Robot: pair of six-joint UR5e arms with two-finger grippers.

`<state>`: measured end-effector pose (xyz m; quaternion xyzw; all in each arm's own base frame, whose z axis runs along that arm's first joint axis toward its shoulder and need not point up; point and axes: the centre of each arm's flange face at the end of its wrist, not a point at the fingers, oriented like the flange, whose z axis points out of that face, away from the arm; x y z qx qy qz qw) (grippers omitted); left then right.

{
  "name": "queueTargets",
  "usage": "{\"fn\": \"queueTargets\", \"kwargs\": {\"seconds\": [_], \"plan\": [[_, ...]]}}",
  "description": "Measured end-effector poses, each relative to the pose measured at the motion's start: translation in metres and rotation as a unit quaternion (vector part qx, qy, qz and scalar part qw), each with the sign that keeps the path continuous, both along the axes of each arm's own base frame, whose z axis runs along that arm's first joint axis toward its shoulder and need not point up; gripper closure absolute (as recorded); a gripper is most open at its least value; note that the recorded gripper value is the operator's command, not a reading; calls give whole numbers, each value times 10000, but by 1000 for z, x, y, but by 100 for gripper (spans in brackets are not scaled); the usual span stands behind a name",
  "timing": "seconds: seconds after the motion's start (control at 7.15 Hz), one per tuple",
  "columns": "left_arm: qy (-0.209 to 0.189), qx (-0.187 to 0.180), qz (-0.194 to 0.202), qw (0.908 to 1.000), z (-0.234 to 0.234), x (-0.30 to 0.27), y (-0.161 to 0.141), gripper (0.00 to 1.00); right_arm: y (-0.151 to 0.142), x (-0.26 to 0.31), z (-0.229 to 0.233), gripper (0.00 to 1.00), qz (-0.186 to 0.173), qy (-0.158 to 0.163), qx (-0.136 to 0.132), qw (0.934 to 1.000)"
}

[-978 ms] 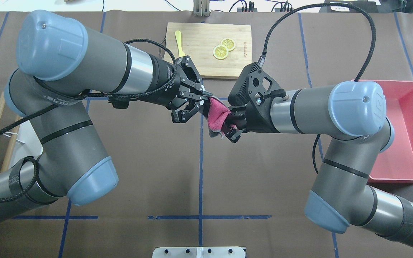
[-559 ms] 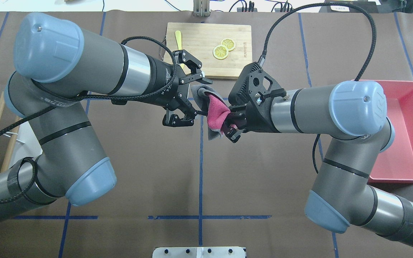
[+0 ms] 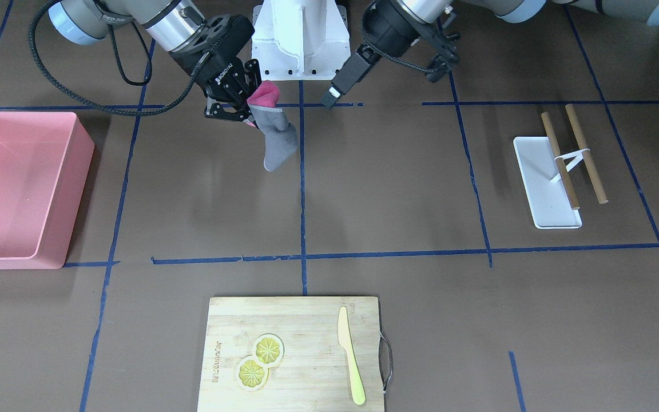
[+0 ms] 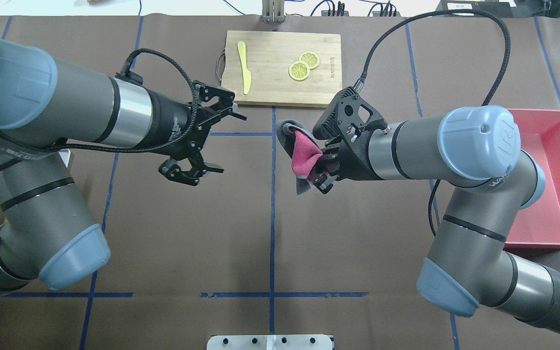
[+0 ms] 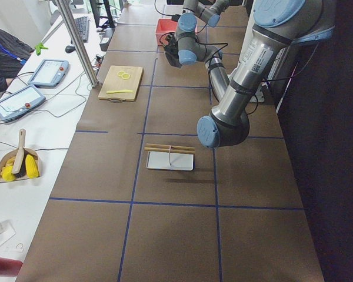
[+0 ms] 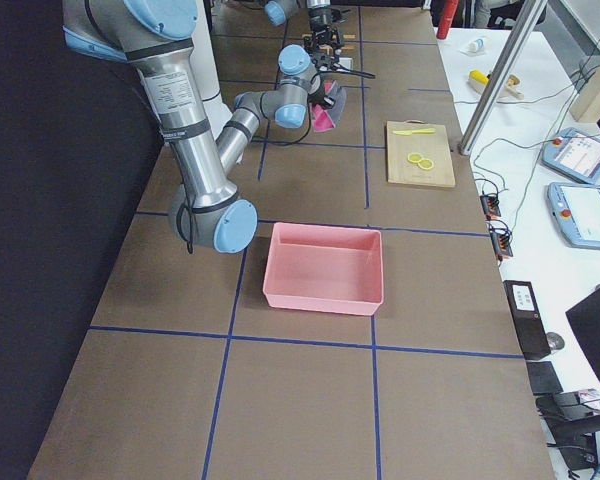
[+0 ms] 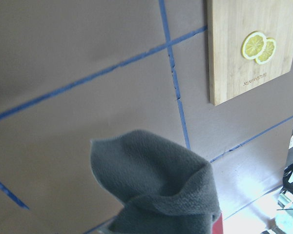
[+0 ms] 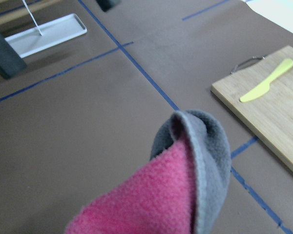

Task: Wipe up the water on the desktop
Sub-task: 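Lower the cloth to the table with the right gripper while the left arm withdraws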

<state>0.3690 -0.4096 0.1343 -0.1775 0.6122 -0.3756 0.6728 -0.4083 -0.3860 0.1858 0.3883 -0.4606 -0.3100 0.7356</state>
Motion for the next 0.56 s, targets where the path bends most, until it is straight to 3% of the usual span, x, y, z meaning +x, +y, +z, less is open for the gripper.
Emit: {"fn": "queueTargets", "kwargs": {"seconds": [0.14,0.28,0.42,0.56], "plan": [[-561,576,148,9967,25,-5,-7,0,-6,4,7,100,128,379,-431,9983],[-1204,1067,422,9861,45,-11,-11,0,-13,12,13,100,270,814,-802,9931],[-1836,1516,804,9679,58,-19,-9,0,-18,19,19,100,359,1131,-1057,9873],[-2399,1977,1282,9418,66,-30,-3,0,-22,24,24,100,429,1305,-1276,9823]]}}
